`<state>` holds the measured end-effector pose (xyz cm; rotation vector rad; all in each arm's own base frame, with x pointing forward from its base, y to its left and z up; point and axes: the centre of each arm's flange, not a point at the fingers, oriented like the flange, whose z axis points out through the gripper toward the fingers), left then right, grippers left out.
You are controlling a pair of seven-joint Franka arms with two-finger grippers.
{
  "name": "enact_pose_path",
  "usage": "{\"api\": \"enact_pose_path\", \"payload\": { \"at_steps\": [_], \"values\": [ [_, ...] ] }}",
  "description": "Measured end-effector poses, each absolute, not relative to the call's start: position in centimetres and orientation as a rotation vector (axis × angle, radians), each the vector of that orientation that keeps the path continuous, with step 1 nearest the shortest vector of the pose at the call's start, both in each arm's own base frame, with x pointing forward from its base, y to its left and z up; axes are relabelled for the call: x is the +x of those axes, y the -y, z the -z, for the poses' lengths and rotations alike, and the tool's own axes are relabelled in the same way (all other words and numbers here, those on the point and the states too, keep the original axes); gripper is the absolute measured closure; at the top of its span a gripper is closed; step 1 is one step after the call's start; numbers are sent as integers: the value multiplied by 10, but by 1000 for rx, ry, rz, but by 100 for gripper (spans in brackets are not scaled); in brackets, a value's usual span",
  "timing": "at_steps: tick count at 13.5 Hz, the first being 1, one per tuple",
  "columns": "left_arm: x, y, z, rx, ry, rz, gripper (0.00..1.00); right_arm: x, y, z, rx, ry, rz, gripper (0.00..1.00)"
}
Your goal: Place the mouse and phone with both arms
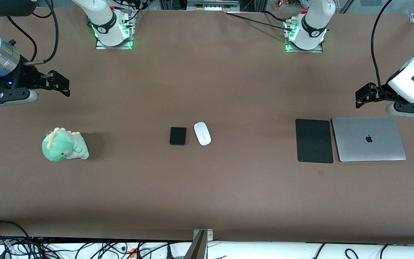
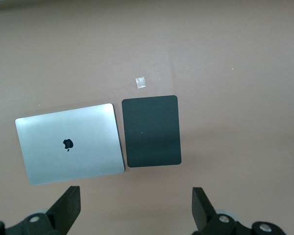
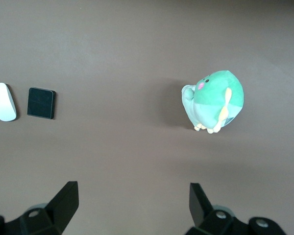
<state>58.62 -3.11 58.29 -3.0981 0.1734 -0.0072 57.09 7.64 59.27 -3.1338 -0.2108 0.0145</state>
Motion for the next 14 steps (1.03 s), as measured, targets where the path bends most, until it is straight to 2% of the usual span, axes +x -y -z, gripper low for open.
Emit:
{"api": "enact_pose_path", "payload": {
  "at_steps": [9,14],
  "values": [
    [586,31,-583,-3098,-173,5,0,570,-75,-592,-3134,207,-23,0],
    [586,39,-564,-3095,-197,-108,0,570,-75,-592,-3135,206,-24,0]
  ]
}}
